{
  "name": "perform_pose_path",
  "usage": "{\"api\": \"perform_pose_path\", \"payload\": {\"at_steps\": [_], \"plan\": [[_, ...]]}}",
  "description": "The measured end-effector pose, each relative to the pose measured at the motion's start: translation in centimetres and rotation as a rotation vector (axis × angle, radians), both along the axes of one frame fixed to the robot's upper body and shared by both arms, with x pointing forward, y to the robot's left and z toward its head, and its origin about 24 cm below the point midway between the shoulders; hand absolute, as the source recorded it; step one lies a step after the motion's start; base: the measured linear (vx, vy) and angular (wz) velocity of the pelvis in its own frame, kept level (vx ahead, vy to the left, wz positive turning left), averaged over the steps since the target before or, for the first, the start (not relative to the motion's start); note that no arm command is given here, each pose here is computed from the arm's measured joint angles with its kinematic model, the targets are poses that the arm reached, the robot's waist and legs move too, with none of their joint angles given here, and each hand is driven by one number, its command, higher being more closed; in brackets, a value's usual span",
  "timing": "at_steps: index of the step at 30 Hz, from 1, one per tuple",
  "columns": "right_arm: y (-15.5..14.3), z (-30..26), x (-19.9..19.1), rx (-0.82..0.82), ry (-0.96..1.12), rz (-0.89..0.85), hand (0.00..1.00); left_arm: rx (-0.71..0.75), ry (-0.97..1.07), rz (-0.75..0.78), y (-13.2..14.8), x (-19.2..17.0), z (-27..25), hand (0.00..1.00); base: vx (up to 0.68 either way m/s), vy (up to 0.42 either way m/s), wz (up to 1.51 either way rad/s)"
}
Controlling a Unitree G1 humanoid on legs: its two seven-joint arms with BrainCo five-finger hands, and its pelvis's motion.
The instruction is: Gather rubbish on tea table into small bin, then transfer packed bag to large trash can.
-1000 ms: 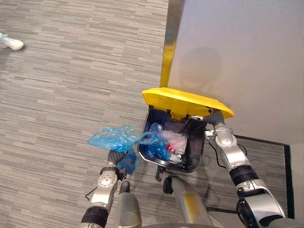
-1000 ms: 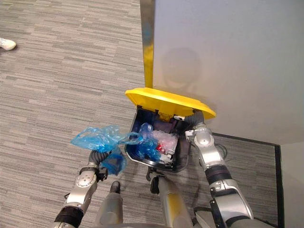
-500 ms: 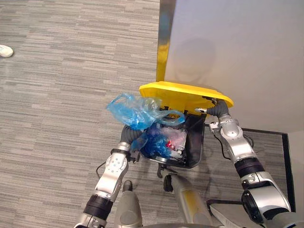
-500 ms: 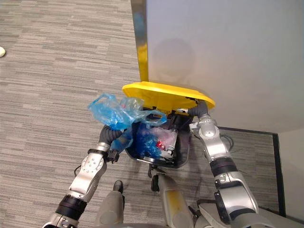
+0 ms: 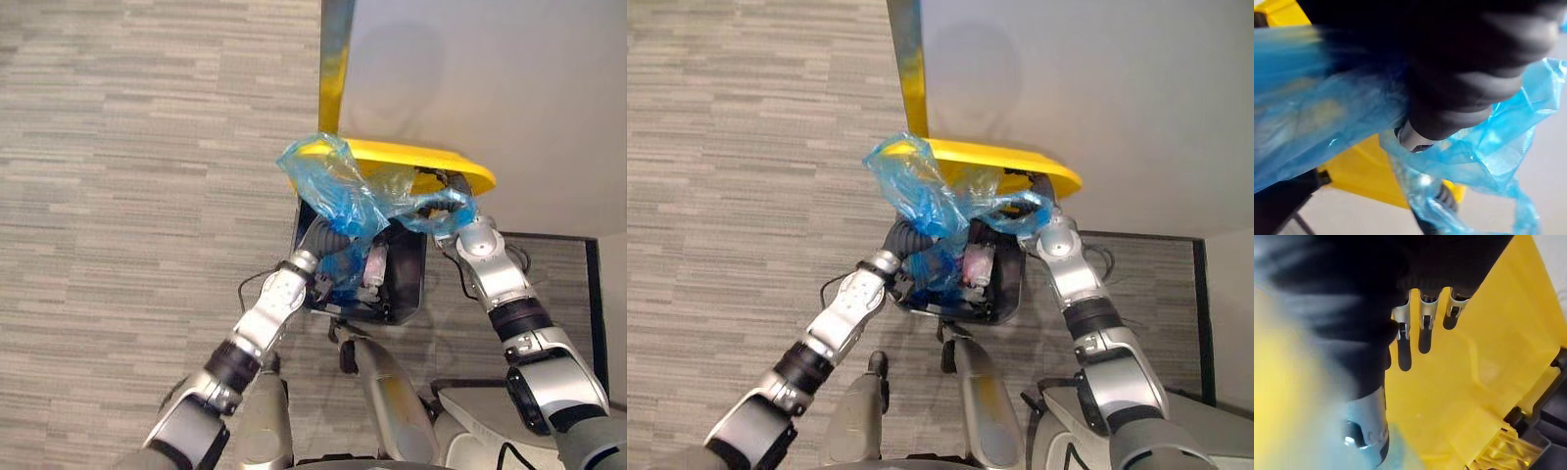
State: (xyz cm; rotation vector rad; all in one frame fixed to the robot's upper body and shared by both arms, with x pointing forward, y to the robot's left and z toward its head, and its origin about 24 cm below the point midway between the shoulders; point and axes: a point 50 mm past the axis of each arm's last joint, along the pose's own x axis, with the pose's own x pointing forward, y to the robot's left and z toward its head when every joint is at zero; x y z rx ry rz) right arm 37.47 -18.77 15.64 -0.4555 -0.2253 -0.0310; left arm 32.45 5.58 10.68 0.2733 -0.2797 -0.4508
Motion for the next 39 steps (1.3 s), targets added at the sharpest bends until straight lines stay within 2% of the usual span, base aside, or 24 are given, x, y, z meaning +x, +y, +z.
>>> {"api": "perform_pose_path", "payload": {"at_steps": [5, 11, 12, 16, 19, 24, 35, 39], "plan": [[1.6, 1.4, -0.4, -0.014, -0.059, 0.062, 0.00, 0.125, 0.057, 0.012, -0.7, 1.0, -1.6, 1.00, -0.02, -0.012, -0.05], [4.4, 3.6, -0.7, -0.009, -0.145, 0.153, 0.00, 0.185, 0.120, 0.033, -1.4, 2.0, -2.6, 1.00, -0.01, -0.016, -0.14], [4.9, 3.9, -0.9, -0.001, -0.161, 0.170, 0.00, 0.187, 0.133, 0.035, -1.6, 2.0, -2.9, 0.00, 0.02, -0.002, -0.12], [6.0, 4.5, -1.4, -0.009, -0.200, 0.203, 0.00, 0.206, 0.176, 0.063, -1.6, 2.2, -3.8, 0.00, 0.01, 0.002, -0.02], [7.6, 4.5, -1.6, 0.010, -0.208, 0.239, 0.00, 0.233, 0.226, 0.155, -0.2, 2.8, -4.8, 0.00, 0.03, 0.009, -0.07], [8.8, 4.9, -2.0, -0.029, -0.239, 0.274, 0.00, 0.287, 0.226, 0.213, 0.6, 2.9, -5.3, 0.00, 0.04, 0.017, -0.05], [8.8, 5.2, -2.0, -0.046, -0.250, 0.270, 0.00, 0.278, 0.234, 0.219, 0.2, 2.6, -5.6, 0.00, 0.00, 0.007, 0.02], [8.0, 3.4, -2.1, -0.043, -0.203, 0.246, 0.00, 0.277, 0.265, 0.225, 0.5, 2.1, -6.6, 0.00, 0.00, 0.001, 0.06]]}}
